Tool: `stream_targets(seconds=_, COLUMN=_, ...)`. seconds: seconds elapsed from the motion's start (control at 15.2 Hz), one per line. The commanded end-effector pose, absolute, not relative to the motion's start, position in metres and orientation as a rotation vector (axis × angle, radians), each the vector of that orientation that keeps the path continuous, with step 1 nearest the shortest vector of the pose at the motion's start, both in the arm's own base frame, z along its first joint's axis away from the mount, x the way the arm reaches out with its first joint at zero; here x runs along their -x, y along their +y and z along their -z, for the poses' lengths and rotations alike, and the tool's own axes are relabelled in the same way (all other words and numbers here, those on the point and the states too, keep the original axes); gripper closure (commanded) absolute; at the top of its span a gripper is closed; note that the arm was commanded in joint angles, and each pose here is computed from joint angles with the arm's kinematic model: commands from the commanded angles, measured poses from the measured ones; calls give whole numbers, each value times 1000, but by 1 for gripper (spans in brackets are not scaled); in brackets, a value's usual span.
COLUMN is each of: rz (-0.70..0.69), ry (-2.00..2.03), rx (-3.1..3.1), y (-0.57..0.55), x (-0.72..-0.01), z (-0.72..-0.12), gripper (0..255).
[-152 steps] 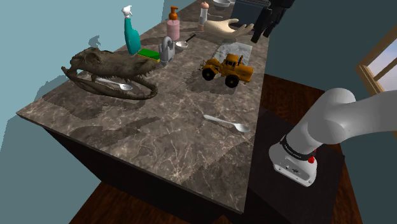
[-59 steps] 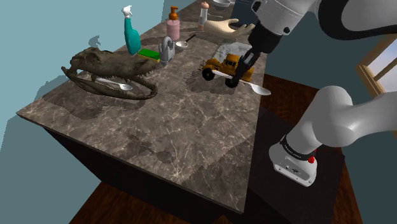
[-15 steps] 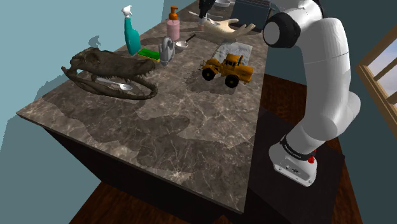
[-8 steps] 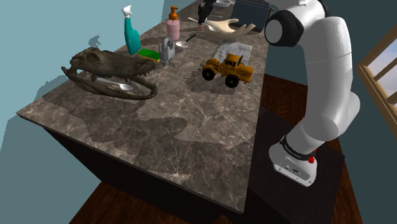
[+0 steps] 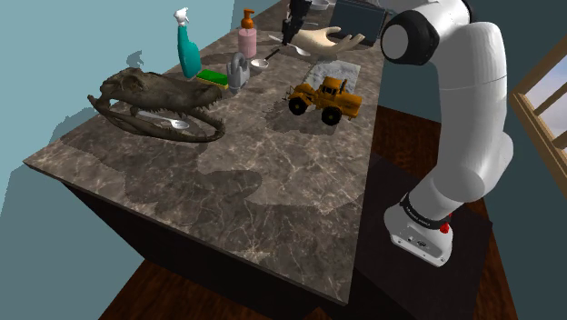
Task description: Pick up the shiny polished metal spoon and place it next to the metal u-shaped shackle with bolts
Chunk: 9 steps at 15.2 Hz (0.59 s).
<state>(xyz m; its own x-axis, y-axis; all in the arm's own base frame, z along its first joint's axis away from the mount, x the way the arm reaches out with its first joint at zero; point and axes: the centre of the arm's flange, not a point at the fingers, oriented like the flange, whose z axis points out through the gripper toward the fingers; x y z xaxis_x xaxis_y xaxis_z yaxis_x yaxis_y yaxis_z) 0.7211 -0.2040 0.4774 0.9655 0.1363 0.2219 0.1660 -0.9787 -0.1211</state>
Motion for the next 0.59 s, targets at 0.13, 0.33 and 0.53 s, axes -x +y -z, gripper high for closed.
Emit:
stream_targets(seconds=0.13, rz=322, ry=-230, rx=2976, y=-204, x=-721, z=-455, gripper=255)
stream_targets(seconds=0.33, rz=322, ry=-230, rx=2976, y=-204, x=-721, z=-439, gripper=255)
stream_targets(seconds=0.53, rz=322, ry=-230, rx=2976, y=-204, x=-721, z=-423, gripper=255)
